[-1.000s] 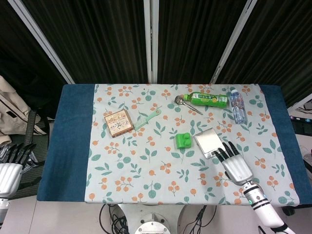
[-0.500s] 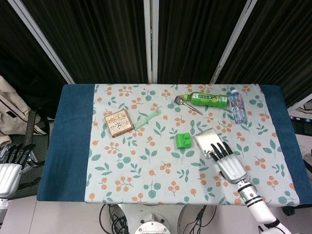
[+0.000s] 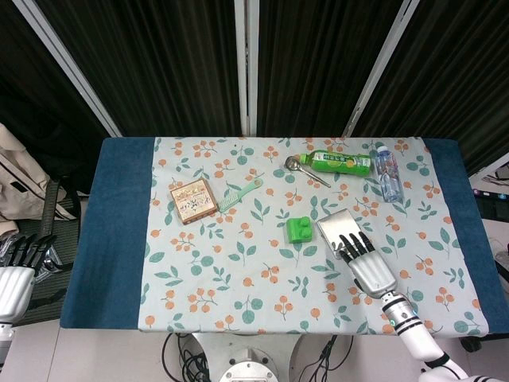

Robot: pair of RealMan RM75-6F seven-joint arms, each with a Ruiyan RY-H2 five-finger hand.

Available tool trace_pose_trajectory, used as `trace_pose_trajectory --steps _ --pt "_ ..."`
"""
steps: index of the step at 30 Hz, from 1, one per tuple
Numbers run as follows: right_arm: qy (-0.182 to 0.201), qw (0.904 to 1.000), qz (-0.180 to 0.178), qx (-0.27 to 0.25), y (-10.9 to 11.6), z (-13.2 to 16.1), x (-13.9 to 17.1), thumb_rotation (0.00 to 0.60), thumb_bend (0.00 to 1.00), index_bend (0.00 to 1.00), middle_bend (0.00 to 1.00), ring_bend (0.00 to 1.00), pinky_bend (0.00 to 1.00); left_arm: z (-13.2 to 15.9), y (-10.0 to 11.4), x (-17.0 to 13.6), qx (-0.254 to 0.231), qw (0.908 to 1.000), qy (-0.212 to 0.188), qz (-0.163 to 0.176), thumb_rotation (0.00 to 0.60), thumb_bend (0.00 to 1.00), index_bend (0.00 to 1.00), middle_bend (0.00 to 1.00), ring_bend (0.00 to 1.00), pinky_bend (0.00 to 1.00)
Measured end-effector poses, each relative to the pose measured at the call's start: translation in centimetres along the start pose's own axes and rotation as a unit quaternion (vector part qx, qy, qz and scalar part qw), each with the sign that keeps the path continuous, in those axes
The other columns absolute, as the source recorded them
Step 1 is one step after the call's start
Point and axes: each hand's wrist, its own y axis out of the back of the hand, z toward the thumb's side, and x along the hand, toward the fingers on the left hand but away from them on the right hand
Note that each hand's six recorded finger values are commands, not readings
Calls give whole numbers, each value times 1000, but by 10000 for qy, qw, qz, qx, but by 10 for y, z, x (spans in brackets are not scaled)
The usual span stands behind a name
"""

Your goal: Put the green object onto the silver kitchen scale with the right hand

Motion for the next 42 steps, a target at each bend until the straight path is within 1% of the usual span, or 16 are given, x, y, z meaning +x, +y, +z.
trace_pose_trajectory --steps 2,9,15,23,35,39,42 --pt "-6 10000 2 -11 0 0 -1 600 169 260 2 0 0 -1 0 0 -10 10000 6 -3 600 60 63 93 0 22" --pt "15 9999 102 -100 -3 2 -2 600 319 259 0 0 0 0 -3 -1 -29 10000 -11 -42 600 60 63 93 0 21" --pt "27 9998 136 -119 -3 3 -2 600 398 259 0 0 0 -2 -2 -1 -41 10000 -2 -10 600 60 63 93 0 21" --pt "21 9998 158 -108 -4 4 -3 600 414 266 0 0 0 -3 -3 -1 -50 10000 13 -21 600 60 63 93 0 21" --pt "14 9997 181 -144 -8 4 -3 600 447 313 0 0 0 -4 -1 -1 -51 10000 18 -7 600 60 63 93 0 21" --pt "13 9998 52 -180 -2 3 -3 600 445 287 0 0 0 -4 0 0 -49 10000 16 6 600 60 64 93 0 21" --pt "17 9995 -172 -267 10 2 -2 600 426 248 0 0 0 -4 1 0 -49 10000 13 18 600 60 63 93 0 21"
